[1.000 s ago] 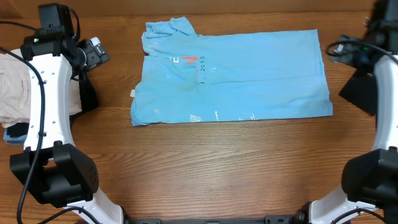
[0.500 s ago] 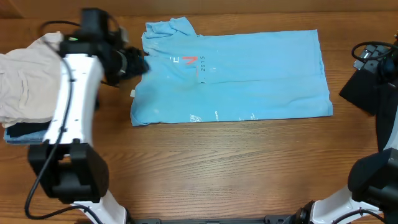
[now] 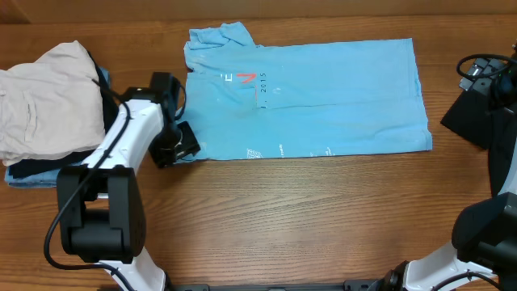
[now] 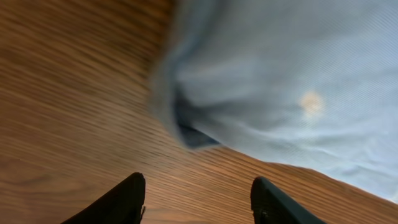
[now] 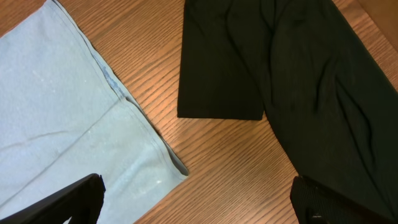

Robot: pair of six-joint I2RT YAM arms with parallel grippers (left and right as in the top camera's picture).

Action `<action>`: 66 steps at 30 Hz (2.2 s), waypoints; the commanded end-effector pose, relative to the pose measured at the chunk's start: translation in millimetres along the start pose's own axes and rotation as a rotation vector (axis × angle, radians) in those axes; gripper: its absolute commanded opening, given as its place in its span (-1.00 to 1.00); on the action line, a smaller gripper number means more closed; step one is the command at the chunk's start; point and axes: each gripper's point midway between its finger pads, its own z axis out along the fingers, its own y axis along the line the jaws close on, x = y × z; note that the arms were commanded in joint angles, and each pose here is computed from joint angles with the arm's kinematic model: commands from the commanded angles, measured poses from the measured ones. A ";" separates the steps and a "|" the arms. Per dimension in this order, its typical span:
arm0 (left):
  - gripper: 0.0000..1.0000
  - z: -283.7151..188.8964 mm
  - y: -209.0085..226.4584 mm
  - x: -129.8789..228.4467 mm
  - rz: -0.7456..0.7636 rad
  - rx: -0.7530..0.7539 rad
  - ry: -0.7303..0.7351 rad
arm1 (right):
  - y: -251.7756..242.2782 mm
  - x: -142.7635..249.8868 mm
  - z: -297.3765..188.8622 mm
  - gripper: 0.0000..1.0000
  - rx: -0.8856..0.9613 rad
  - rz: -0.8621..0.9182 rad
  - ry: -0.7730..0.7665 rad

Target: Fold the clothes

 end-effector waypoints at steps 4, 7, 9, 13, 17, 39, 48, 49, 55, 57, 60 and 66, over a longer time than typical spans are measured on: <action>0.21 27.9 10.6 -13.3 -0.121 0.041 -0.042 | 0.0 -2.2 -2.4 1.00 -0.003 0.007 -0.010; -0.14 33.0 9.1 -17.1 -0.119 0.054 -0.065 | 0.0 -2.2 -2.4 1.00 -0.003 0.006 -0.010; -0.92 33.0 20.4 -20.0 -0.096 -0.008 -0.090 | 0.0 -2.3 -2.4 1.00 -0.003 0.007 -0.010; -0.92 26.8 48.8 -27.6 -0.027 -0.171 -0.142 | -0.1 -2.2 -2.4 1.00 -0.003 0.007 -0.010; -0.81 2.5 69.3 -50.4 0.076 -0.335 -0.234 | 0.0 -2.2 -2.4 1.00 -0.003 0.007 -0.010; 0.60 -39.6 61.0 -53.6 0.070 -0.318 -0.211 | -0.1 -2.3 -2.4 1.00 -0.003 0.007 -0.010; 0.28 -40.7 -46.7 -66.1 0.207 0.257 -0.221 | 0.0 -2.3 -2.4 1.00 -0.003 0.007 -0.010; 0.14 -46.1 -60.8 -68.4 0.221 0.330 -0.233 | 0.0 -2.2 -2.4 1.00 -0.003 0.007 -0.010; -0.16 -115.0 -107.2 -76.1 0.280 0.444 -0.322 | -0.1 -2.2 -2.4 1.00 -0.003 0.007 -0.010; -0.15 -175.3 -118.2 -79.5 0.306 0.427 -0.423 | 0.1 -2.7 -2.4 1.00 -0.004 0.007 -0.012; -0.16 -251.7 -127.4 -79.0 0.316 0.430 -0.584 | 10.7 -30.3 -4.6 1.00 -0.056 0.025 -0.122; -0.47 -325.0 -153.5 -93.4 0.289 0.571 -0.801 | 74.3 -37.8 -21.2 1.00 -0.428 -0.005 -0.133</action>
